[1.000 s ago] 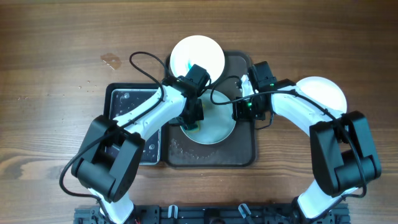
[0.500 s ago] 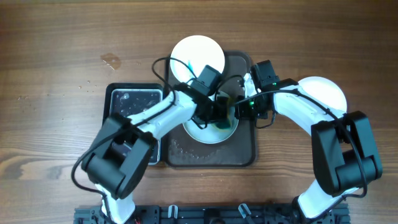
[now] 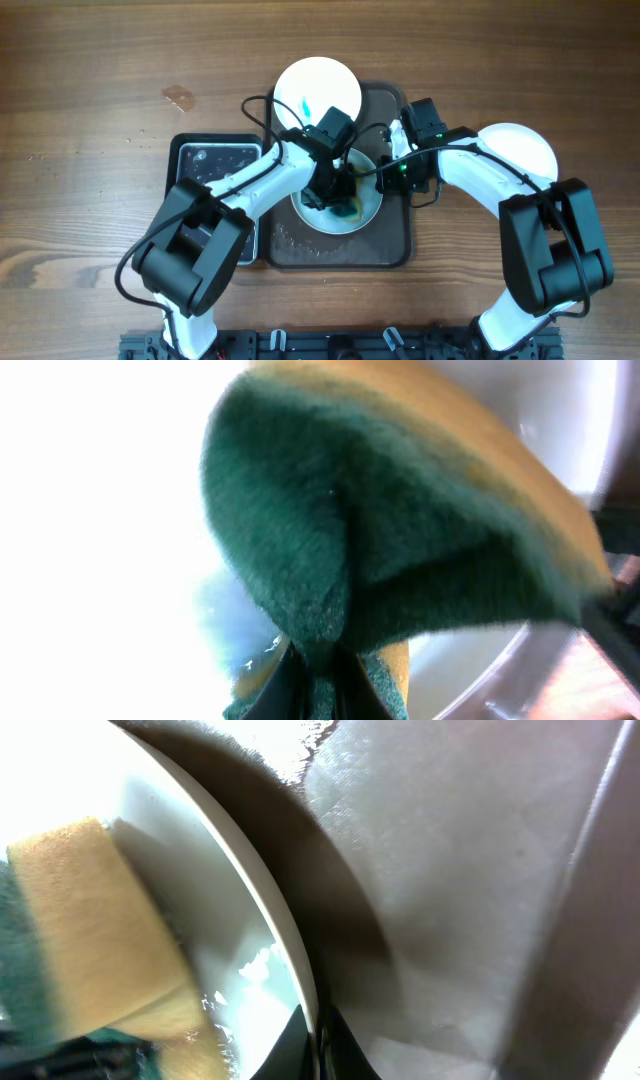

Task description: Clean dirty plates on tray and stack at the side

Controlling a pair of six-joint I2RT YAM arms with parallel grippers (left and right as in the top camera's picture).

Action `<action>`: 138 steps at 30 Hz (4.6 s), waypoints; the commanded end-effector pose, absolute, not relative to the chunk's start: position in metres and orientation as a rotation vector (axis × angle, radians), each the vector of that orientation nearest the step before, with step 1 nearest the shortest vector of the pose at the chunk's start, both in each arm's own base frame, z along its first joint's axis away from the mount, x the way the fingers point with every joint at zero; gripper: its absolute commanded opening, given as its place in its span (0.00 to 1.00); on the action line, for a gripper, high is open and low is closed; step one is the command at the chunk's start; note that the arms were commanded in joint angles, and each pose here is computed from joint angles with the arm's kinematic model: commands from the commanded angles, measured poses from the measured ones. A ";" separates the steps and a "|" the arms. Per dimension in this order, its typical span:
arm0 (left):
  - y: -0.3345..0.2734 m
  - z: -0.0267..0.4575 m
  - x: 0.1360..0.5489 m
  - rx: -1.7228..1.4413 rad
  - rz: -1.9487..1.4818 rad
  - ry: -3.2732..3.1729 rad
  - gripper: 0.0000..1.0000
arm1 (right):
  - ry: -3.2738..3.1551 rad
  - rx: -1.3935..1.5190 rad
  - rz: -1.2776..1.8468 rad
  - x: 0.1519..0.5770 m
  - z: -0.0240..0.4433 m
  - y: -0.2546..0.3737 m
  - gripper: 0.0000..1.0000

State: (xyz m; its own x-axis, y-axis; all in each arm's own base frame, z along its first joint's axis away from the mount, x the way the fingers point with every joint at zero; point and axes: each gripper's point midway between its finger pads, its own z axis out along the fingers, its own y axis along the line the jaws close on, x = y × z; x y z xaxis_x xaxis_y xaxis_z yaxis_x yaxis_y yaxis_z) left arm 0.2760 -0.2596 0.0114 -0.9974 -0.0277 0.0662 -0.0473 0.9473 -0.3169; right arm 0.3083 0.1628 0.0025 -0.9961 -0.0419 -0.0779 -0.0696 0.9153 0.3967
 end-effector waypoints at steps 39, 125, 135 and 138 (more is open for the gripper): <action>-0.017 0.051 0.269 0.845 0.065 -3.181 0.19 | 3.016 -0.102 0.589 0.310 -0.002 0.157 0.04; 0.041 0.237 0.270 1.460 0.583 -3.445 1.00 | 1.773 -0.517 -0.465 0.314 0.295 0.368 0.04; 0.041 0.237 0.270 1.460 0.583 -3.445 1.00 | 1.757 -0.536 -0.491 0.314 0.298 0.368 0.04; 0.041 0.237 0.270 1.460 0.583 -3.445 1.00 | 1.757 -0.536 -0.491 0.314 0.298 0.368 0.04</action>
State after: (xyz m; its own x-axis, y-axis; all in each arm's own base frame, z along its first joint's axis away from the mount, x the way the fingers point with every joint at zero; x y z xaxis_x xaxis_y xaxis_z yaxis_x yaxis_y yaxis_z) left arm 0.2680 0.0405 0.2306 -0.5354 -0.7249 -0.4334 -0.5494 0.6887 -0.4731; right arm 0.3144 0.3775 0.2683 -0.2376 -0.6312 -0.7383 -0.1513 0.7748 -0.6138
